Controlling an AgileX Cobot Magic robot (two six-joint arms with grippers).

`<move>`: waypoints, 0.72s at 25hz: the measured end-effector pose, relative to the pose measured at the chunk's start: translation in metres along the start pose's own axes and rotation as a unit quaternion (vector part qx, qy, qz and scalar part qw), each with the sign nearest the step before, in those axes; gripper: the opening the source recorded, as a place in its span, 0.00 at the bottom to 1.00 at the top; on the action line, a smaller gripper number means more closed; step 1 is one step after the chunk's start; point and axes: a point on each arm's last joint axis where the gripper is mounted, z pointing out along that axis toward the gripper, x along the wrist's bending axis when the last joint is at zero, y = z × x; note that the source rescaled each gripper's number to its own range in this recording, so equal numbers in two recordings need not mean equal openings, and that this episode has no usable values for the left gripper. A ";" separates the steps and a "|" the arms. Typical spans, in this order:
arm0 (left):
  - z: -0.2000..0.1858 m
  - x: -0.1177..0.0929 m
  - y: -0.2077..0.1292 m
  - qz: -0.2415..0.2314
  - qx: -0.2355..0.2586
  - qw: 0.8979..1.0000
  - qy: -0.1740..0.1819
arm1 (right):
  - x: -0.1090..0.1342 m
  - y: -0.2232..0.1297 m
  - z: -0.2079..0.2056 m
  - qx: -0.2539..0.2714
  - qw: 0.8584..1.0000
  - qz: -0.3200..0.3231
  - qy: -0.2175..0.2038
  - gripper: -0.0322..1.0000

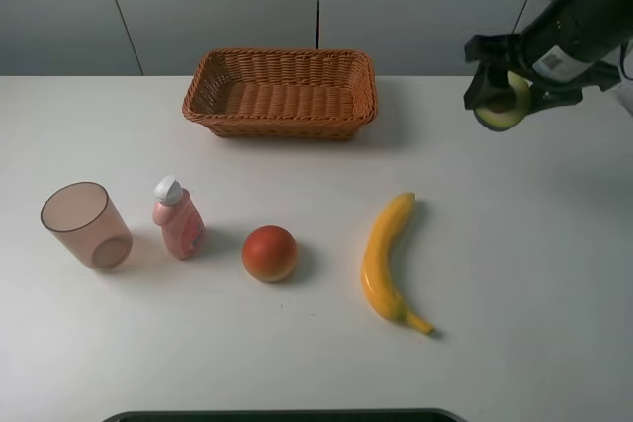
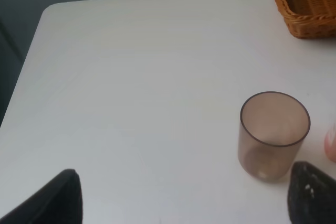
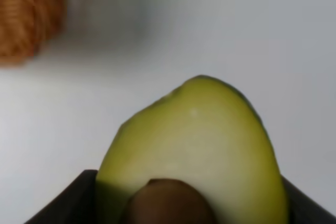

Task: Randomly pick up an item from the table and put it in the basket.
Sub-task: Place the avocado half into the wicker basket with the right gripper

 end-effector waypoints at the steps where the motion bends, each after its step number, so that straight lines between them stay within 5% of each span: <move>1: 0.000 0.000 0.000 0.000 0.000 1.000 0.000 | 0.012 0.011 -0.008 -0.024 1.000 -0.017 0.010 0.03; 7: 0.000 0.000 0.000 0.000 0.000 1.000 0.000 | 0.079 0.059 -0.022 -0.118 0.987 -0.085 0.064 0.03; 12: 0.000 0.000 0.000 0.000 0.000 1.000 0.000 | 0.126 0.079 0.019 -0.123 0.981 -0.114 0.097 0.03; 18: 0.000 0.000 0.000 0.000 0.000 1.000 0.000 | 0.149 0.080 0.101 -0.095 0.983 -0.123 0.098 0.03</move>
